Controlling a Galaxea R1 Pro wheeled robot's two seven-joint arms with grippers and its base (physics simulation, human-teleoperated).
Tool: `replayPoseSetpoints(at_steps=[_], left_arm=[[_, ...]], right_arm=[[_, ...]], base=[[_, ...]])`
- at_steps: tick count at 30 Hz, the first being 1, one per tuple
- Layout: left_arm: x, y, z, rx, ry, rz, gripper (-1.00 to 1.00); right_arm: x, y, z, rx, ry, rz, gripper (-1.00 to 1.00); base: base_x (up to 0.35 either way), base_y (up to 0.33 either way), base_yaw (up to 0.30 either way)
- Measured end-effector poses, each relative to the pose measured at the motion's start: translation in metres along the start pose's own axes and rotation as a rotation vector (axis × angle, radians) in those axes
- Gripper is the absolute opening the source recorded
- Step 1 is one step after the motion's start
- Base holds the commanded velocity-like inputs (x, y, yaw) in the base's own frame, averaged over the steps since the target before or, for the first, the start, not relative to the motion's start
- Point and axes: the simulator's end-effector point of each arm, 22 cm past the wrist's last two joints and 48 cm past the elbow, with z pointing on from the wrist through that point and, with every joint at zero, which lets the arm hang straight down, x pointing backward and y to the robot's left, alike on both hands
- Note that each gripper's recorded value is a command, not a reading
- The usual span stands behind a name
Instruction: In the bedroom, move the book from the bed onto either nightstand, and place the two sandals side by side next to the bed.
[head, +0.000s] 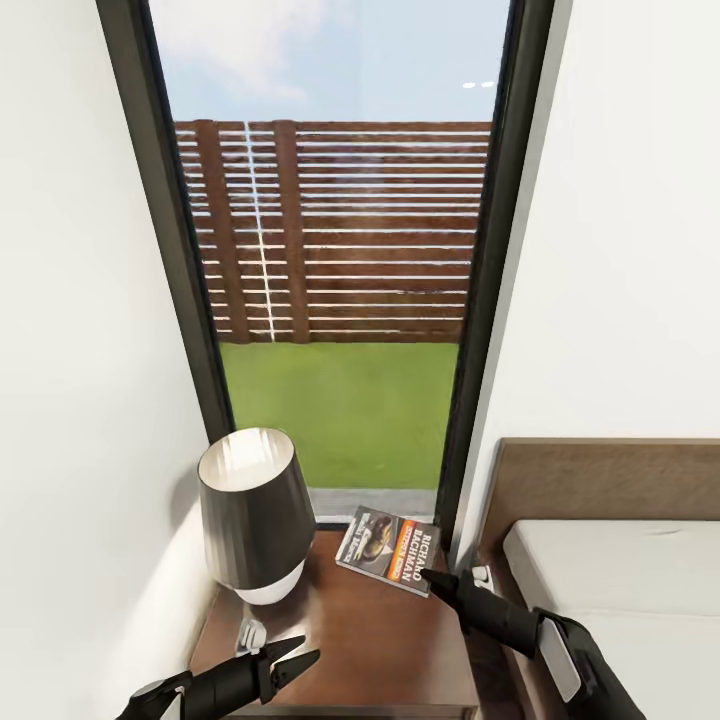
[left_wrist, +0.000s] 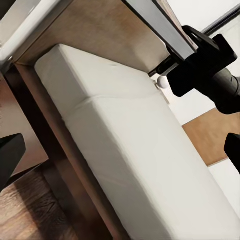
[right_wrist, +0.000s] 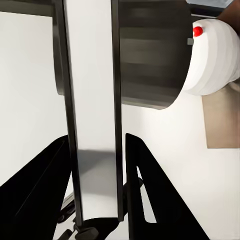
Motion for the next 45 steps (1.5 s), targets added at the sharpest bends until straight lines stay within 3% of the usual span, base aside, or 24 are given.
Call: replayPoseSetpoints(at_steps=[45], left_arm=[[0.042,0.053,0.01,0.007,0.001,-0.004,1.0]], right_arm=[[0.006,-0.068,0.015,0.002,0.002,-0.004,-1.0]], base=[[0.0,0.0,0.0]])
